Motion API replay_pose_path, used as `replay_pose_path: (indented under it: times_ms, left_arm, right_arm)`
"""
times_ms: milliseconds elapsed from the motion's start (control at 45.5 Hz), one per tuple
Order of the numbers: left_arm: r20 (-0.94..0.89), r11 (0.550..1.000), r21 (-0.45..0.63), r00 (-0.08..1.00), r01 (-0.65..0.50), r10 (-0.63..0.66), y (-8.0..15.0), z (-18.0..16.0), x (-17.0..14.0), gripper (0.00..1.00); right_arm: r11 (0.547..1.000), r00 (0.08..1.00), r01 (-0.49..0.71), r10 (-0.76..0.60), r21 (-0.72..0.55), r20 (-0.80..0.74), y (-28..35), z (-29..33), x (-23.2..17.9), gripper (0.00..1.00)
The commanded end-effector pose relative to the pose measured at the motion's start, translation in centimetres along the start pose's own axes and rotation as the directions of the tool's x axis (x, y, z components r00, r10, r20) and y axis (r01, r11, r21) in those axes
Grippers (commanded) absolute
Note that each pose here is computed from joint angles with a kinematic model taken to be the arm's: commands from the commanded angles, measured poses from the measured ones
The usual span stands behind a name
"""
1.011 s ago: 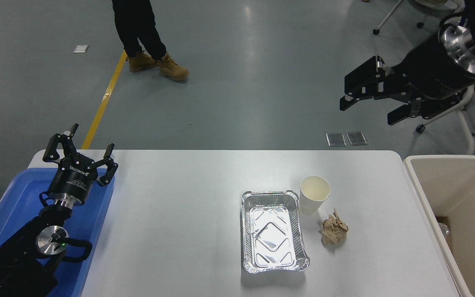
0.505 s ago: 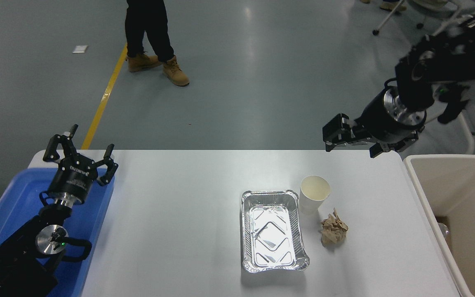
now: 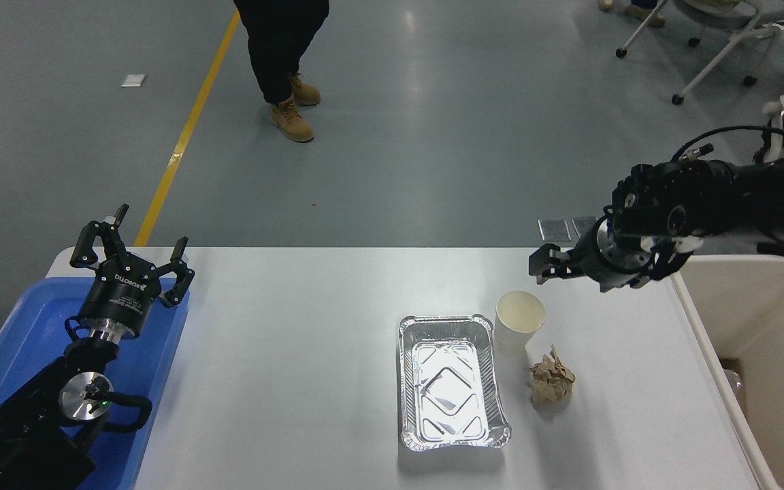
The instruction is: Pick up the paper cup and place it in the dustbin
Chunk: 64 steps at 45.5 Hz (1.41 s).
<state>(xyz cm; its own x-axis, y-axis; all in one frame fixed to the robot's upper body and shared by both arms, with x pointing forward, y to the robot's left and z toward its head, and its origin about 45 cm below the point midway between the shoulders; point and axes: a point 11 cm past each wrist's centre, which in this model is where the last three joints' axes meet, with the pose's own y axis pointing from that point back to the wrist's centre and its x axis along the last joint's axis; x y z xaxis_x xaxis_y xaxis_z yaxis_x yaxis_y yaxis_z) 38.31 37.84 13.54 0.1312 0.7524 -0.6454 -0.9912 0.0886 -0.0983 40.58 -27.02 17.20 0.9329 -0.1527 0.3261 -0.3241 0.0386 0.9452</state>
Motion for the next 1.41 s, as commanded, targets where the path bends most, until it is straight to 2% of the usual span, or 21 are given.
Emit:
replay_pose_path:
  times_ms: [0, 440, 637, 747, 857, 945, 989, 1385]
  left_arm:
    - [0.0, 1.0, 0.0, 1.0, 0.0, 0.0, 0.0, 0.0, 0.0, 0.98]
    - [0.0, 1.0, 0.0, 1.0, 0.0, 0.0, 0.0, 0.0, 0.0, 0.98]
    - [0.0, 1.0, 0.0, 1.0, -0.001, 0.001, 0.0, 0.0, 0.0, 0.98]
    - [0.0, 1.0, 0.0, 1.0, 0.0, 0.0, 0.0, 0.0, 0.0, 0.98]
    - [0.001, 1.0, 0.0, 1.0, 0.0, 0.0, 0.0, 0.1, 0.0, 0.98]
    - [0.0, 1.0, 0.0, 1.0, 0.0, 0.0, 0.0, 0.0, 0.0, 0.98]
    - [0.001, 1.0, 0.001, 1.0, 0.001, -0.001, 0.0, 0.0, 0.0, 0.98]
    - [0.0, 1.0, 0.0, 1.0, 0.0, 0.0, 0.0, 0.0, 0.0, 0.98]
  right_arm:
    - [1.0, 1.0, 0.003, -0.003, 0.005, 0.03, -2.3, 0.5, -1.4, 1.0]
    - [1.0, 0.999, -0.017, 0.017, 0.014, 0.052, -4.3, 0.4, -2.5, 1.0]
    - [0.999, 0.997, -0.019, 0.016, 0.04, 0.076, -5.7, -0.3, -3.3, 0.97]
    - [0.999, 0.997, -0.02, 0.016, 0.049, 0.073, -6.0, -0.8, -3.6, 0.79]
    - [0.998, 0.997, -0.029, 0.025, 0.054, 0.071, -6.0, -1.0, -3.7, 0.46]
    - [0.998, 0.998, -0.031, 0.029, 0.052, 0.05, -6.0, -1.2, -3.7, 0.12]
    - [0.998, 0.999, -0.036, 0.035, 0.05, 0.032, -6.0, -1.3, -3.6, 0.02]
    - [0.992, 0.993, -0.114, 0.114, 0.054, -0.008, -4.4, -1.9, -1.0, 0.0]
